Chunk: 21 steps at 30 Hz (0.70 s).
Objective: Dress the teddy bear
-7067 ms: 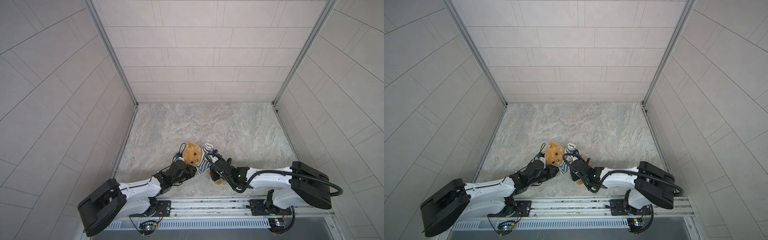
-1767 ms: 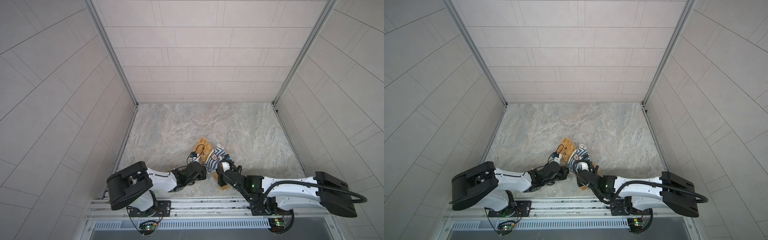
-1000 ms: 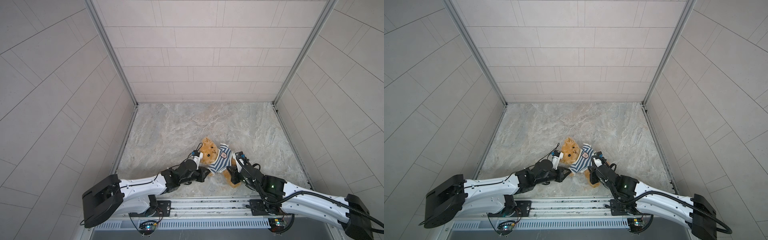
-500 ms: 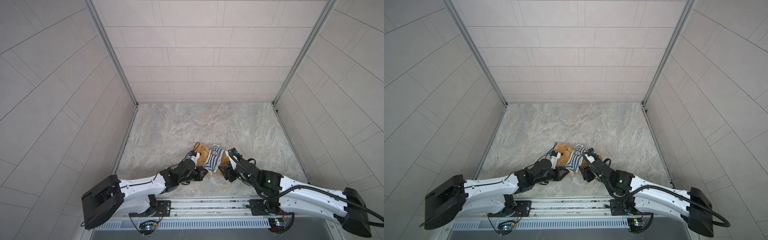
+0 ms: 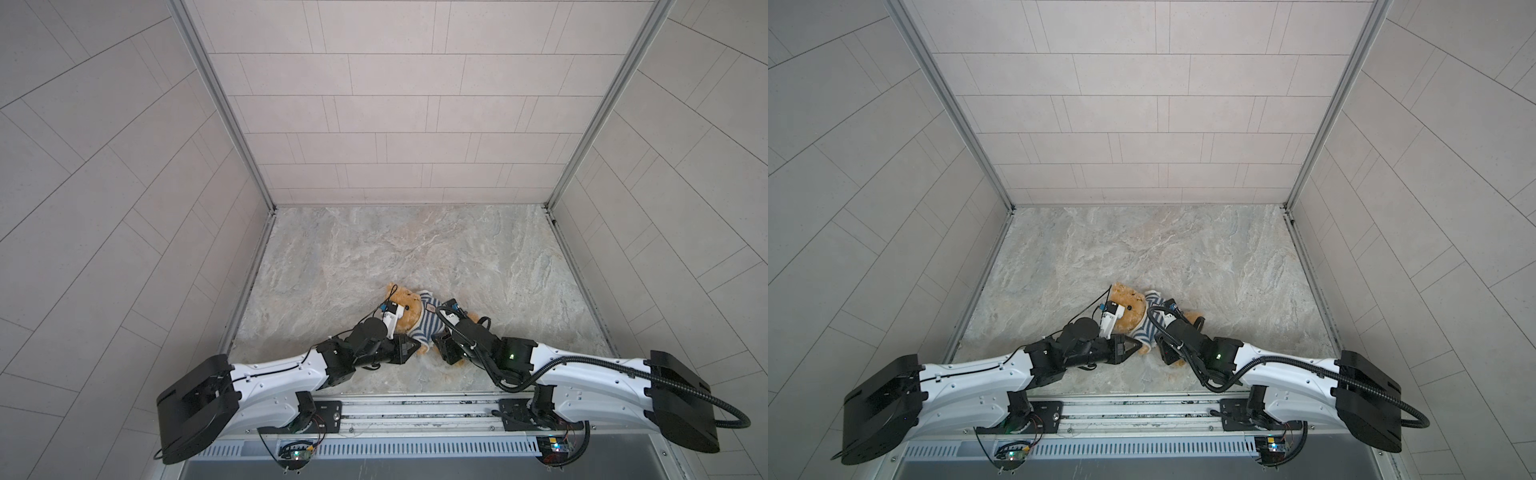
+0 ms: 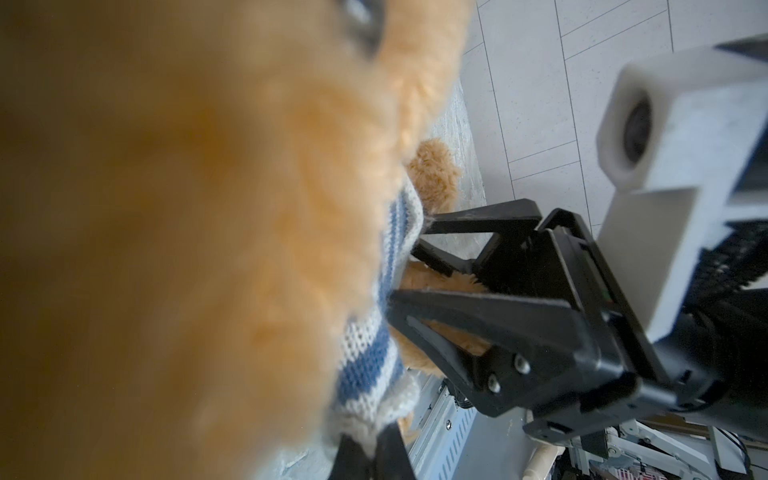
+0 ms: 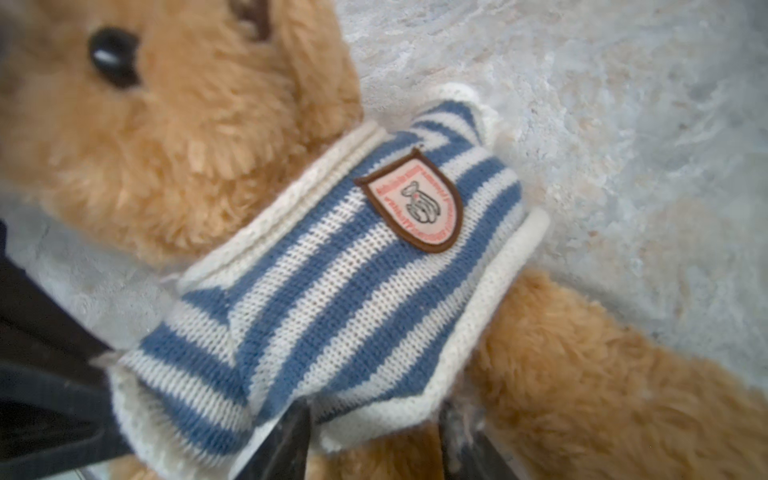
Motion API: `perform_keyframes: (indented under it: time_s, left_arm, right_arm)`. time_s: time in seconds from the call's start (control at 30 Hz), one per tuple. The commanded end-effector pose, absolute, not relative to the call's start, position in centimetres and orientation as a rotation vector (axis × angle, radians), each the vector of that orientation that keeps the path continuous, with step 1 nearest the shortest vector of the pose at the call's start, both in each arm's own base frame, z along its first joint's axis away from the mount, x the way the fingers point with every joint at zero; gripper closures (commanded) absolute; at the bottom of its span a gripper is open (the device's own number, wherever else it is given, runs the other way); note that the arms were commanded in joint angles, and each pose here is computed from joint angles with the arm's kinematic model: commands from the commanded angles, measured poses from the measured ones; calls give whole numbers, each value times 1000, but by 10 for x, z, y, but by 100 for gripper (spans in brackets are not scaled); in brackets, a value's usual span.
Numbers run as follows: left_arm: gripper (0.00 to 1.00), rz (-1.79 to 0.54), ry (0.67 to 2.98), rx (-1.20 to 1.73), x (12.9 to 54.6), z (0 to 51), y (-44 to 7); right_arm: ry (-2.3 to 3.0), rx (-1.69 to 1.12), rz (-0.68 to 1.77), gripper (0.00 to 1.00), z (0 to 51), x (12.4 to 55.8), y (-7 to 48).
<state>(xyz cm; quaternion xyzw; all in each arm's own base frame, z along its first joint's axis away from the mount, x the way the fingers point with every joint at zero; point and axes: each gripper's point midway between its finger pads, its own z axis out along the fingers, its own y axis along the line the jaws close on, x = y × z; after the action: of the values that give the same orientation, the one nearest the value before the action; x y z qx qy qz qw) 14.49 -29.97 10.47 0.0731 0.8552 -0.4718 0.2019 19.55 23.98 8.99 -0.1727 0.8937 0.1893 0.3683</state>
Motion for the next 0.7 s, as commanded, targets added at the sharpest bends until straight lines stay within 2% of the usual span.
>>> perform_keyframes:
  time_s: [0.0,0.1,0.17,0.23,0.67]
  left_arm:
    - [100,-1399,2349,310,132,116,-306]
    - [100,-1406,2362,322,129,114,-306]
    - [100,-1397,2367,326,128,113,-304]
    - [100,-1388,2365,335,127,113,-301]
    - [100,-1393,2377,340,127,108,-274]
  right_arm:
    - [2266,-365,474,62,93,206,236]
    - [2266,-360,447,75,90,209,231]
    - [2272,-359,420,89,85,209,225]
    - [2277,-343,403,98,80,208,219]
    - [2279,-194,253,100,63,196,150]
